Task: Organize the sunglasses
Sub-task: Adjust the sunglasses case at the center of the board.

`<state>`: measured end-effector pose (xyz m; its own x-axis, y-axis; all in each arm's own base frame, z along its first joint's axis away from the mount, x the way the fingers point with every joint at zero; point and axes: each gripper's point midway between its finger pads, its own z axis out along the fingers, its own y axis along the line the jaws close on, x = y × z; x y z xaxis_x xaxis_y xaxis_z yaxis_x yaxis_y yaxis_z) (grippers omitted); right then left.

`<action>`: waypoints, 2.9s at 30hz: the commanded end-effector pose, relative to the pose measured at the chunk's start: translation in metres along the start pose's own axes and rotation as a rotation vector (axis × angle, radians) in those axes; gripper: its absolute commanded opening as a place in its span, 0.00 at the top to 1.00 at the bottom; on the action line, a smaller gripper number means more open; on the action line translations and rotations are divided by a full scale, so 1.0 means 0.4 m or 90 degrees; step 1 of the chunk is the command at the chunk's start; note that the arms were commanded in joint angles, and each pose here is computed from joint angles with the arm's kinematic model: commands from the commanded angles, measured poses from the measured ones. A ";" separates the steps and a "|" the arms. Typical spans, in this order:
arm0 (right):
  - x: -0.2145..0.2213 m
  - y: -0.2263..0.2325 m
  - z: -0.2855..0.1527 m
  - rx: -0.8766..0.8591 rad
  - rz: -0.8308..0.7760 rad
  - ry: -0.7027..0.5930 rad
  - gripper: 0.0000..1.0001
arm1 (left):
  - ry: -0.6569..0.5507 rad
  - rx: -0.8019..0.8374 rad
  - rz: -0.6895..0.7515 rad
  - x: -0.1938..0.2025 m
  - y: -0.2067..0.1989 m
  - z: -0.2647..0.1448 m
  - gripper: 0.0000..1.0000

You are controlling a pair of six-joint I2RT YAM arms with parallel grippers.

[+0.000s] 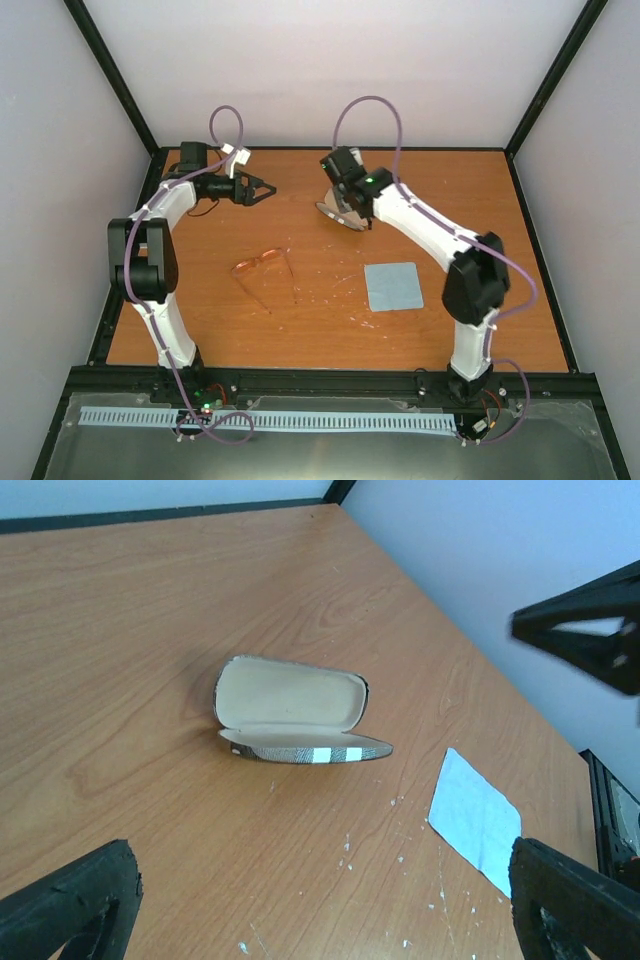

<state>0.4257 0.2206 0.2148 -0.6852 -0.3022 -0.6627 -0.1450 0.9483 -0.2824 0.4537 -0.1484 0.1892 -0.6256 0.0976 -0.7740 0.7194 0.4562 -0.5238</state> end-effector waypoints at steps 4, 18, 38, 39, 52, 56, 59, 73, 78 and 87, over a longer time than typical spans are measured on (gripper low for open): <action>0.105 0.171 0.146 -0.097 -0.025 0.154 0.97 | -0.006 0.000 0.027 -0.019 -0.034 -0.014 0.01; 0.135 0.084 0.185 -0.094 0.126 0.199 0.97 | 0.020 -0.054 0.000 0.041 0.029 0.017 0.09; 0.359 0.028 0.317 -0.166 0.372 0.364 0.97 | 0.168 -0.126 -0.033 0.090 0.223 0.291 0.35; 0.362 0.031 0.325 -0.167 0.371 0.367 0.97 | 0.172 -0.126 -0.036 0.098 0.227 0.299 0.35; 0.309 0.051 0.404 -0.175 0.380 0.362 0.97 | 0.195 -0.110 -0.045 0.139 0.227 0.358 0.27; 0.285 0.051 0.408 -0.181 0.374 0.357 0.97 | 0.198 -0.097 -0.043 0.143 0.201 0.375 0.27; 0.280 0.046 0.407 -0.177 0.369 0.353 0.97 | 0.201 -0.087 -0.046 0.148 0.185 0.384 0.27; 0.254 0.040 0.415 -0.183 0.352 0.332 0.97 | 0.215 -0.085 -0.030 0.164 0.130 0.365 0.27; 0.260 0.037 0.416 -0.181 0.341 0.335 0.97 | 0.222 -0.097 -0.025 0.177 0.120 0.347 0.27; 0.266 -0.008 0.395 -0.150 0.326 0.326 0.88 | 0.234 -0.149 -0.009 0.196 0.121 0.310 0.07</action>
<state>0.4657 0.1820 0.0225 -0.9525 0.2155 -0.2153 0.1734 0.9647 0.1982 0.4739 -0.2327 0.0424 -0.7652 0.3649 -0.5305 0.6254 0.6172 -0.4775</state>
